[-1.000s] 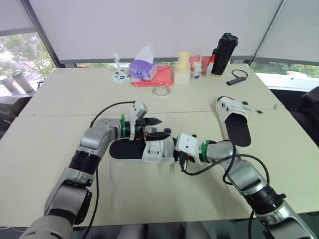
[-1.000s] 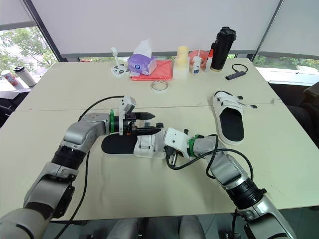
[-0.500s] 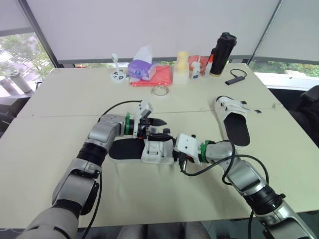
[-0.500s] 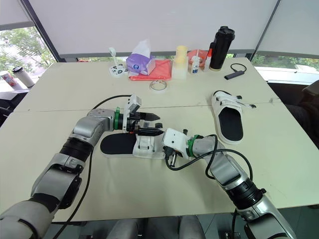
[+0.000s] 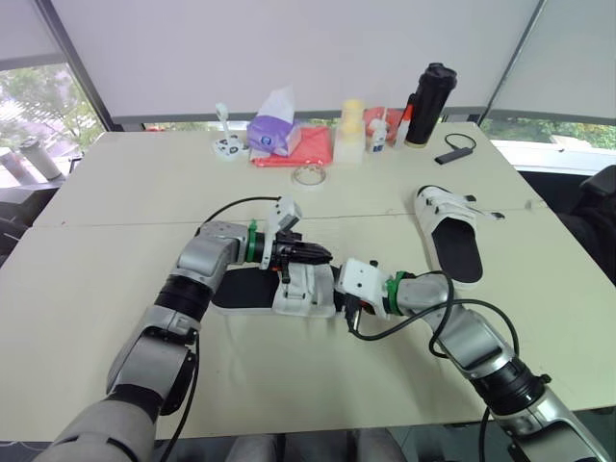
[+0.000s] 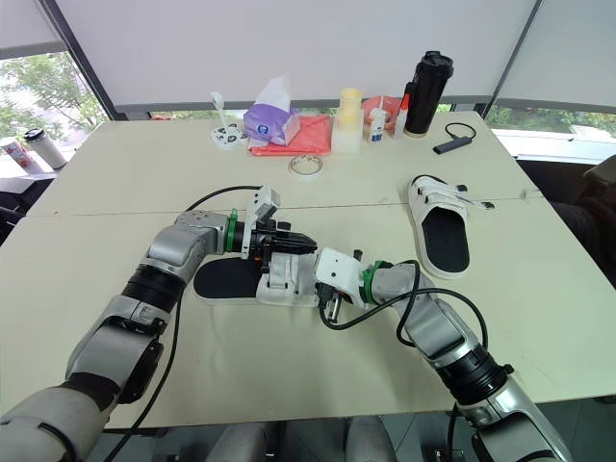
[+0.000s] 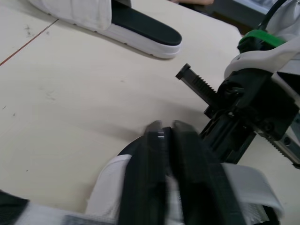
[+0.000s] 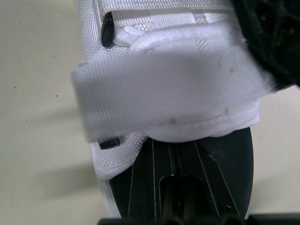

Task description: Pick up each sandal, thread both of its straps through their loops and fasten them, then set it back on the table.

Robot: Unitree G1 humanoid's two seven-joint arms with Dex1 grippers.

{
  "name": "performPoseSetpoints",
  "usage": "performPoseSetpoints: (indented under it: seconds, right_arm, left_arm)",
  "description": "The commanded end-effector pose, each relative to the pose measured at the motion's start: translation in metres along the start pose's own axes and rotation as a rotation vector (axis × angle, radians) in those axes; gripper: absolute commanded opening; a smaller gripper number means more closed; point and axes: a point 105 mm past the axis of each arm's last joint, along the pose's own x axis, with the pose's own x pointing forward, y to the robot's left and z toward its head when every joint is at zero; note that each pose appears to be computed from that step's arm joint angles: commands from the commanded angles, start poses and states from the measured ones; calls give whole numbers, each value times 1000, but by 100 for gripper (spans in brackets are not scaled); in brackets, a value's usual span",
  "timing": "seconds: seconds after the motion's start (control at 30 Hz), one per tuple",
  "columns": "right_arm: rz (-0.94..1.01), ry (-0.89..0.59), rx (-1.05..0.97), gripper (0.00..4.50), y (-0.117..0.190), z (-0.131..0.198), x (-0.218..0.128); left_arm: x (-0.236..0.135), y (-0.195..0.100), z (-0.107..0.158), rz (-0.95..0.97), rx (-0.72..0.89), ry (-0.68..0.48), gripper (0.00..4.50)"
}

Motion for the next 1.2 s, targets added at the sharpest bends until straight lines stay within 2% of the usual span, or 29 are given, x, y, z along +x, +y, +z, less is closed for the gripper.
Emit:
performPoseSetpoints:
  seconds: [0.03,0.47,0.77,1.2]
  right_arm:
    - [32,86,40,0,10,-24,2]
    - [34,88,41,0,11,-24,2]
    - [41,96,35,0,13,-26,2]
    - [43,99,32,0,14,-26,1]
  left_arm:
    - [-1,1,9,7,25,-6,8]
    - [-18,12,50,78,-53,-246,8]
    - [-28,7,64,26,-79,-339,8]
    - [-23,24,54,114,-45,-301,8]
